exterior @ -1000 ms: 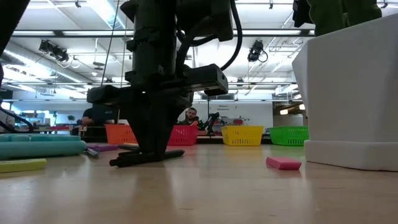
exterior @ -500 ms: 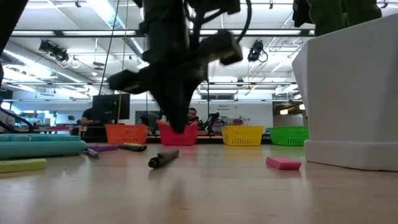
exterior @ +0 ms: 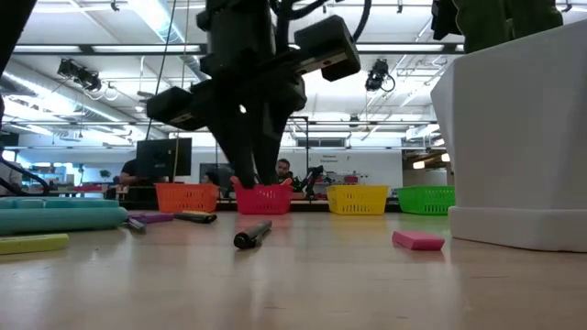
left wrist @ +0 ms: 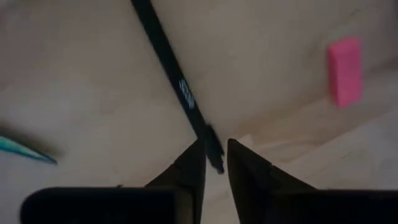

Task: Sort crayons/erasers/pens/pencils in bins
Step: Put the bottom black pen into the green bin

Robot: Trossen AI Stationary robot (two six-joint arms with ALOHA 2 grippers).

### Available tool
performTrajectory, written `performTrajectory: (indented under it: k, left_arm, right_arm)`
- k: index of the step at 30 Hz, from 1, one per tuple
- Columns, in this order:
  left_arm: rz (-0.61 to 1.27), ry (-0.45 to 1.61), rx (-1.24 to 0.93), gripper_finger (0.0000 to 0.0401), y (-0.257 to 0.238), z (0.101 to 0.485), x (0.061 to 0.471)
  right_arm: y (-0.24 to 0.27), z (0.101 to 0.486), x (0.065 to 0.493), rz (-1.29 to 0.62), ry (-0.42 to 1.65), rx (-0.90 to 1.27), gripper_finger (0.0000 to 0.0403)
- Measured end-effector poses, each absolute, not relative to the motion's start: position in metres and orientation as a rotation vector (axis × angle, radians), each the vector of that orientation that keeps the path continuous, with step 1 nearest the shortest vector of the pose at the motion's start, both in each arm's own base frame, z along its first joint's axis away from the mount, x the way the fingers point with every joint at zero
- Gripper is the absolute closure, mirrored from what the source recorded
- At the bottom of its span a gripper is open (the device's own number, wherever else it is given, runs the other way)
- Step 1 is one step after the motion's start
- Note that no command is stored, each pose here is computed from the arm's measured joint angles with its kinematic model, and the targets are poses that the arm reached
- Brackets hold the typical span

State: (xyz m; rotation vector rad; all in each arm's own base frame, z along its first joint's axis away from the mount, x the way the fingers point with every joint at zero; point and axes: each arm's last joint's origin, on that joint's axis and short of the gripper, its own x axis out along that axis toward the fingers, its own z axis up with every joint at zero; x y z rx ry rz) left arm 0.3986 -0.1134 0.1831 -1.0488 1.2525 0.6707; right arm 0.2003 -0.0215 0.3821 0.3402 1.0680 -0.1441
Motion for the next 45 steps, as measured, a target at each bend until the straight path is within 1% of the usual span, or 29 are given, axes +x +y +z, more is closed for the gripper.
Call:
performTrajectory:
  k: [6, 13, 20, 24, 27, 30, 33, 42, 45]
  left_arm:
    - [0.702, 1.252, -1.098, 0.0293, -0.131, 0.178, 0.392]
    - [0.709, 1.161, -1.118, 0.0275, -0.141, 0.177, 0.395]
    - [0.763, 1.244, -1.125, 0.0257, -0.143, 0.147, 0.399]
    - [0.754, 1.256, -1.135, 0.0245, -0.144, 0.144, 0.401]
    - [0.763, 1.251, -1.128, 0.0244, -0.144, 0.143, 0.4]
    - [0.777, 1.248, -1.112, 0.0254, -0.143, 0.143, 0.399]
    - [0.785, 1.254, -1.108, 0.0273, -0.142, 0.142, 0.399]
    - [0.787, 1.262, -1.068, 0.0354, -0.141, 0.142, 0.397]
    - [0.774, 1.267, -1.052, 0.0372, -0.14, 0.142, 0.397]
  right_arm:
    - [-0.021, 0.382, 0.2, -0.141, 1.066, 0.336, 0.0295]
    - [-0.022, 0.382, 0.201, -0.137, 1.064, 0.329, 0.0295]
    - [-0.021, 0.382, 0.201, -0.136, 1.065, 0.328, 0.0295]
    - [-0.021, 0.382, 0.2, -0.137, 1.07, 0.328, 0.0295]
    - [-0.021, 0.382, 0.2, -0.137, 1.07, 0.328, 0.0295]
    - [-0.021, 0.382, 0.2, -0.136, 1.07, 0.327, 0.0295]
    - [-0.021, 0.382, 0.2, -0.136, 1.07, 0.327, 0.0295]
    - [-0.021, 0.382, 0.2, -0.136, 1.069, 0.327, 0.0295]
    - [-0.021, 0.382, 0.2, -0.136, 1.069, 0.327, 0.0295]
